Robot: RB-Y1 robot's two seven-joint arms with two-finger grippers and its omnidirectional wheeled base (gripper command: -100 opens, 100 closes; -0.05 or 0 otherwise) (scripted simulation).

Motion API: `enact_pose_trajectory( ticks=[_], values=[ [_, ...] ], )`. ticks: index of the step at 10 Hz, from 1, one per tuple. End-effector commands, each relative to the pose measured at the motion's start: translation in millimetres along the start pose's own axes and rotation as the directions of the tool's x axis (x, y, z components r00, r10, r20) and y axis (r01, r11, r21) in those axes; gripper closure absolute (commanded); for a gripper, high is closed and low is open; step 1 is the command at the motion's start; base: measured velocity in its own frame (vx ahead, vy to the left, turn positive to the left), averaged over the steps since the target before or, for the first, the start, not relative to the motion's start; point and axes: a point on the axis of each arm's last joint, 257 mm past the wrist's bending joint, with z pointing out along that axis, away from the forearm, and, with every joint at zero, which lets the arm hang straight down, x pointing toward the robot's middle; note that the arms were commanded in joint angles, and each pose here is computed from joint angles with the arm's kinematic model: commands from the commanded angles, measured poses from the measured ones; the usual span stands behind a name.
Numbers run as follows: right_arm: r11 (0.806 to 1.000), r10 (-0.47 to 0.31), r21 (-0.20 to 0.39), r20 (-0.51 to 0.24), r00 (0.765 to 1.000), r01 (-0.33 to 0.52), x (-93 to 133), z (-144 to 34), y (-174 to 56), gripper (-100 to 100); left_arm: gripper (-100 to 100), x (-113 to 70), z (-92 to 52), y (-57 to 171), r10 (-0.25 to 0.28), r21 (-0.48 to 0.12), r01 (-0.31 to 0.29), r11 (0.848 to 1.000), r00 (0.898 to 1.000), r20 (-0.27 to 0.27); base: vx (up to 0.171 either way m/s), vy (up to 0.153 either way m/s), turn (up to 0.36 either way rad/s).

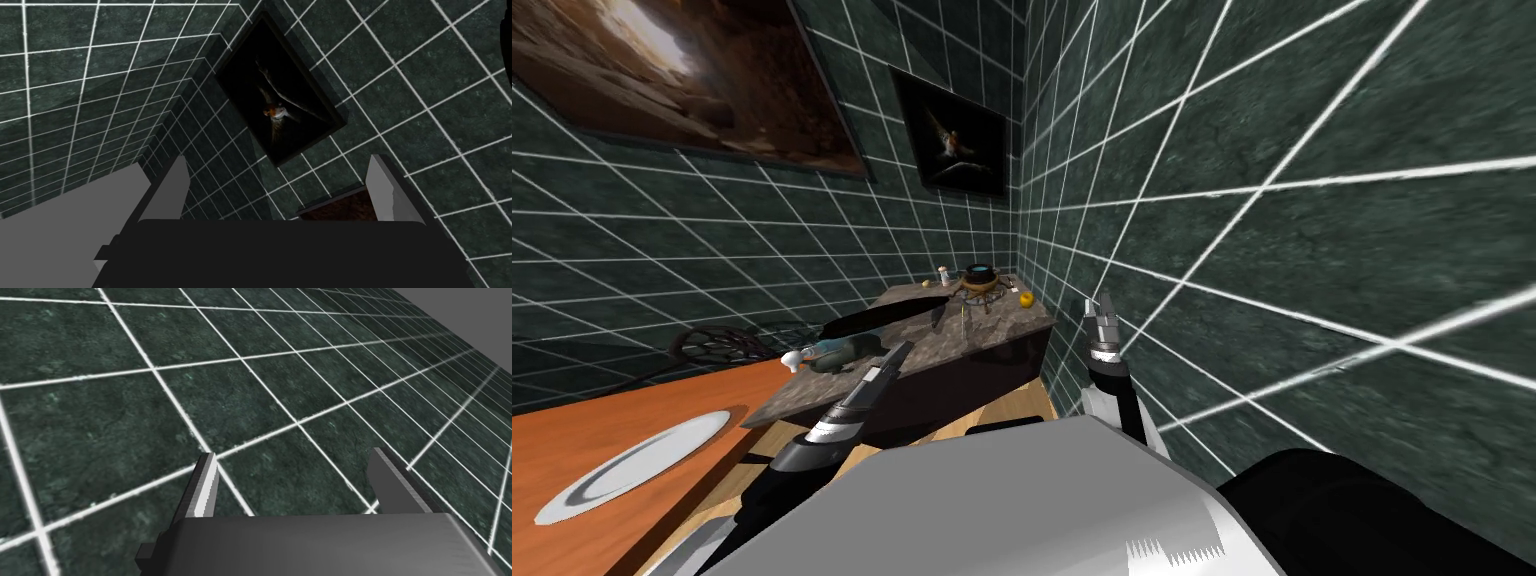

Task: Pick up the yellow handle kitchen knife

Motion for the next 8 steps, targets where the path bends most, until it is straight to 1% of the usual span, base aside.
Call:
enact_pose_trajectory(
  ticks=[1, 2, 3, 4, 5, 6, 7, 8],
  values=[
    [1.0, 0.0, 0.0, 0.0, 1.0, 0.0, 0, 0.0, 0, 0, -100, 5.9, -14.0, 13, 0.096, -0.028, -0.098, 0.995, 0.993, -0.073, -0.033, -0.038, -0.313],
    [1.0, 0.0, 0.0, 0.0, 1.0, 0.0, 0, 0.0, 0, 0, -100, 6.7, -13.9, 12, 0.101, -0.022, -0.103, 0.994, 0.991, -0.084, -0.025, -0.027, -0.153],
    [1.0, 0.0, 0.0, 0.0, 1.0, 0.0, 0, 0.0, 0, 0, -100, 12.4, -28.6, 25, 0.18, -0.04, -0.188, 0.981, 0.972, -0.15, -0.03, -0.035, -0.37],
    [1.0, 0.0, 0.0, 0.0, 1.0, 0.0, 0, 0.1, 0, 0, -100, 13.2, -28.5, 25, 0.185, -0.033, -0.193, 0.981, 0.969, -0.161, -0.027, -0.025, -0.177],
    [1.0, 0.0, 0.0, 0.0, 1.0, 0.0, 0, 0.0, 0, 0, -100, 18.2, -44.7, 38, 0.26, -0.042, -0.276, 0.96, 0.938, -0.229, -0.025, -0.044, -0.397],
    [1.0, 0.0, 0.0, 0.0, 1.0, 0.0, 0, 0.0, 0, 0, -100, 19.0, -44.5, 37, 0.266, -0.032, -0.281, 0.959, 0.934, -0.24, -0.018, -0.025, -0.141],
    [1.0, 0.0, 0.0, 0.0, 1.0, 0.0, 0, 0.0, 0, 0, -100, 23.1, -62.1, 50, 0.334, -0.033, -0.361, 0.932, 0.89, -0.309, -0.015, -0.039, -0.338],
    [1.0, 0.0, 0.0, 0.0, 1.0, 0.0, 0, 0.0, 0, 0, -100, 23.9, -61.8, 50, 0.341, -0.02, -0.366, 0.93, 0.884, -0.321, -0.016, -0.025, -0.176]
  ],
)
